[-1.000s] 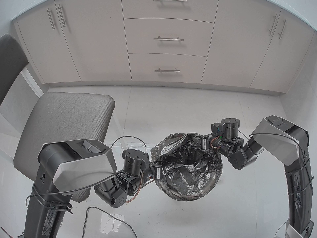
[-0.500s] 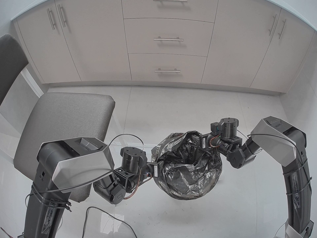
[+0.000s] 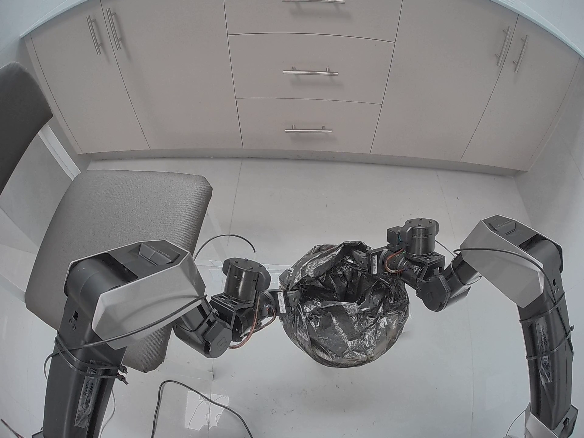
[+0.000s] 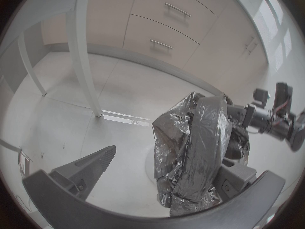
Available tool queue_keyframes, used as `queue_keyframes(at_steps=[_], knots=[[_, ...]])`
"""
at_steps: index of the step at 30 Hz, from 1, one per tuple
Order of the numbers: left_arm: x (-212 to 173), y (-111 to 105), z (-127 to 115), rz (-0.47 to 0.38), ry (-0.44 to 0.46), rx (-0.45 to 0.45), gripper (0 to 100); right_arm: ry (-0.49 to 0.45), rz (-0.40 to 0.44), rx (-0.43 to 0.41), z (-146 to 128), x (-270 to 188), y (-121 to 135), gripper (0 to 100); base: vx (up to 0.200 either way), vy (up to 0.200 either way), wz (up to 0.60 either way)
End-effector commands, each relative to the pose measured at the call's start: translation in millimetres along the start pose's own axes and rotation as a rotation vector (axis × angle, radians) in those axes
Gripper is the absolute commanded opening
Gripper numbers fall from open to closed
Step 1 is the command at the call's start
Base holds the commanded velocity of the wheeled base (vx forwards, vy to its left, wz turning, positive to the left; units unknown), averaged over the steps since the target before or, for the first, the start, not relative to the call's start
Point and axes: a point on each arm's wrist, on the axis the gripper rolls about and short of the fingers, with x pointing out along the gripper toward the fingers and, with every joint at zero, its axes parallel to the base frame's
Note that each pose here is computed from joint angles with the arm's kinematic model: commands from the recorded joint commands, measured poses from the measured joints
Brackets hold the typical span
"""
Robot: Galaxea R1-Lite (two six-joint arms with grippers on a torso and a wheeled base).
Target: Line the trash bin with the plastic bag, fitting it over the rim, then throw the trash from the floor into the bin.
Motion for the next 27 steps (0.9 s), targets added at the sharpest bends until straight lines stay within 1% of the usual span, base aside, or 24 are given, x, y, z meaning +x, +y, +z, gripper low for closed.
queue_keyframes(at_steps=[1,5,7,9,11,13,17,23,27], knots=[[-2,-3,20,-0.004,-0.043,-0.072,100,0.000,0.002,-0.001,-1,1,1,100,0.000,0.000,0.00],[-2,-6,24,-0.004,-0.061,-0.084,100,-0.004,0.005,-0.002,0,1,2,100,0.000,0.000,0.00],[1,-6,24,0.023,-0.077,-0.081,100,-0.002,0.005,-0.002,-1,1,2,100,0.000,0.000,0.00],[6,-5,21,0.072,-0.099,-0.068,100,-0.002,0.007,-0.002,-2,1,3,100,0.000,0.000,0.00],[10,-5,17,0.095,-0.094,-0.041,100,-0.004,0.006,-0.002,-1,1,3,100,0.000,0.000,0.00],[14,-2,9,0.127,-0.067,0.024,100,-0.004,0.008,-0.003,-1,1,4,100,0.000,0.000,0.00],[21,0,0,0.184,-0.040,0.102,100,-0.005,0.009,-0.003,-1,1,5,100,0.000,0.000,0.00],[25,1,-4,0.226,0.057,0.127,100,0.001,0.011,-0.003,-3,2,5,100,0.000,0.000,0.00],[25,1,-5,0.233,0.075,0.131,100,-0.001,0.010,-0.004,-4,3,4,100,0.000,0.000,0.00]])
